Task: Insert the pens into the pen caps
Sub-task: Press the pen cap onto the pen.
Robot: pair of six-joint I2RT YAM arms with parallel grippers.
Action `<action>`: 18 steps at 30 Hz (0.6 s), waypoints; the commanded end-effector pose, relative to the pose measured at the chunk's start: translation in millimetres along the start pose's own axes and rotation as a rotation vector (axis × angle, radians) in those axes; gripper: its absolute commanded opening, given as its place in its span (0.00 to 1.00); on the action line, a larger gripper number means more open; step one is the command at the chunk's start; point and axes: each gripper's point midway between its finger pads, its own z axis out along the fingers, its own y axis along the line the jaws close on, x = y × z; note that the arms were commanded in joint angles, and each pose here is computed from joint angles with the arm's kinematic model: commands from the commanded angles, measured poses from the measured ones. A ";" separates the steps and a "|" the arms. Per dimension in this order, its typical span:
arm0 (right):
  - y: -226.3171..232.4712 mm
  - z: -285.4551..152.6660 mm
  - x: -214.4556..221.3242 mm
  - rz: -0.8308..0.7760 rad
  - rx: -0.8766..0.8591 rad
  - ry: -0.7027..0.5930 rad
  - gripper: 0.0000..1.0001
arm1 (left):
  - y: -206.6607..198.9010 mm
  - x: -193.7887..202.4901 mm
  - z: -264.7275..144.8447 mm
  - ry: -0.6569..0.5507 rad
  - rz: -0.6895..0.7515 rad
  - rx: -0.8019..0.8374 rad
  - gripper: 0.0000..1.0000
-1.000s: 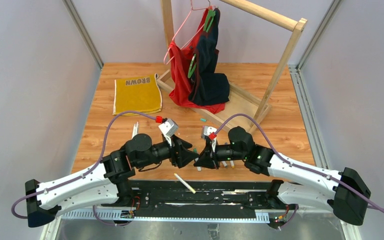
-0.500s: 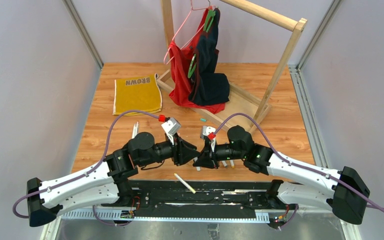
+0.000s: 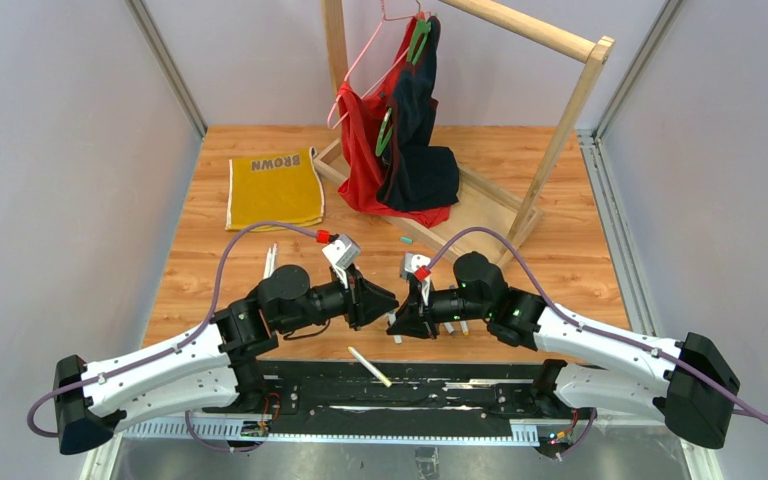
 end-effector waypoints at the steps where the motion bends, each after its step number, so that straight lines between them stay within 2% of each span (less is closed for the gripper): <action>1: -7.4 0.8 -22.0 -0.029 0.054 -0.062 0.01 | -1.1 11.5 1.4 0.008 -0.060 0.027 0.14; 10: -25.0 2.1 -22.6 0.001 0.151 -0.065 0.01 | 11.7 32.1 7.0 0.038 -0.134 -0.014 0.01; 18: -37.5 1.5 -27.6 0.004 0.224 -0.067 0.01 | 27.5 45.4 7.1 0.040 -0.199 -0.085 0.00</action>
